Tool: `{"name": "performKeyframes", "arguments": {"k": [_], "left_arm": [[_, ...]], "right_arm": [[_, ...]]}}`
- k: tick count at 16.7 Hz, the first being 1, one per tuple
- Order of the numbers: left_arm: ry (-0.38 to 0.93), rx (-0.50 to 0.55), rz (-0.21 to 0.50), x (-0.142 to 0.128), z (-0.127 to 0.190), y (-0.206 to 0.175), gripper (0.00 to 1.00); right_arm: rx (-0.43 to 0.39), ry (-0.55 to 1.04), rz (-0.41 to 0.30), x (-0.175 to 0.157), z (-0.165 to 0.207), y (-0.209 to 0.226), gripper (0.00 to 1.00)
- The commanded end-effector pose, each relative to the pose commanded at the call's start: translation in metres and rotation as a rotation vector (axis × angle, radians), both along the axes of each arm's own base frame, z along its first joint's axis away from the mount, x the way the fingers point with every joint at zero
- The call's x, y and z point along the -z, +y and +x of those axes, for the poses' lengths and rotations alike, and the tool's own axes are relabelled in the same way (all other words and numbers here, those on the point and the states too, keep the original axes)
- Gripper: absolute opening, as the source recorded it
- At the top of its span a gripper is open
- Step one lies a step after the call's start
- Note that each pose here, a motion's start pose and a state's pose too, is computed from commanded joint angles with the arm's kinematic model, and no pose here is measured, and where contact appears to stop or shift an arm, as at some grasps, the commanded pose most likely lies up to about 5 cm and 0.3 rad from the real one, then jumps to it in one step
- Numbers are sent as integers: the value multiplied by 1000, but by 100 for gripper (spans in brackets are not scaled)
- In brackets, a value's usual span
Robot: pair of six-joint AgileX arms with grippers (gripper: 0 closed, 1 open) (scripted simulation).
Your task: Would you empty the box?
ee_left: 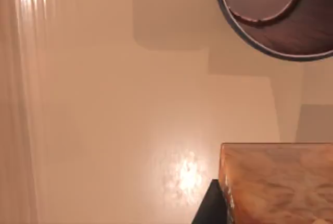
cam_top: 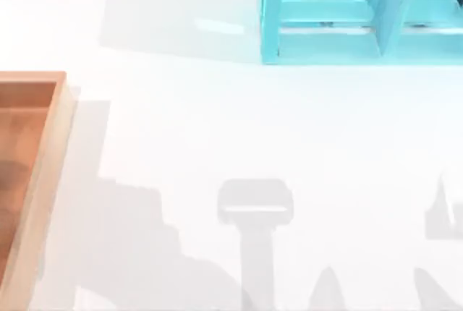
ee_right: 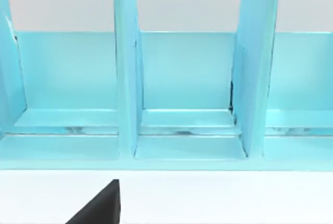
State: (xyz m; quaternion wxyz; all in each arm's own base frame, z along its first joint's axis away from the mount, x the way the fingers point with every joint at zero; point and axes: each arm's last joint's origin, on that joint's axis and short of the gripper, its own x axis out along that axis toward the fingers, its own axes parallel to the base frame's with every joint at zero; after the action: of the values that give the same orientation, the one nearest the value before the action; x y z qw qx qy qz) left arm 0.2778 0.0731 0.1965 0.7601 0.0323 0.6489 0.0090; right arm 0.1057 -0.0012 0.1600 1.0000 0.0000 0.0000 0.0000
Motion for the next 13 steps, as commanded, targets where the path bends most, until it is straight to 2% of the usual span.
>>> {"name": "performKeyframes", "arguments": {"k": [3, 5, 10, 13], "left_arm": [[-59, -28, 34, -48, -1, 0, 0], [-37, -36, 31, -66, -6, 1, 0], [130, -16, -43, -68, -15, 9, 0], [157, -11, -59, -65, -16, 11, 0]], "right_arm": [[0, 0, 0, 0, 0, 0, 100], [0, 0, 0, 0, 0, 0, 100], [0, 0, 0, 0, 0, 0, 100], [0, 0, 0, 0, 0, 0, 100]]}}
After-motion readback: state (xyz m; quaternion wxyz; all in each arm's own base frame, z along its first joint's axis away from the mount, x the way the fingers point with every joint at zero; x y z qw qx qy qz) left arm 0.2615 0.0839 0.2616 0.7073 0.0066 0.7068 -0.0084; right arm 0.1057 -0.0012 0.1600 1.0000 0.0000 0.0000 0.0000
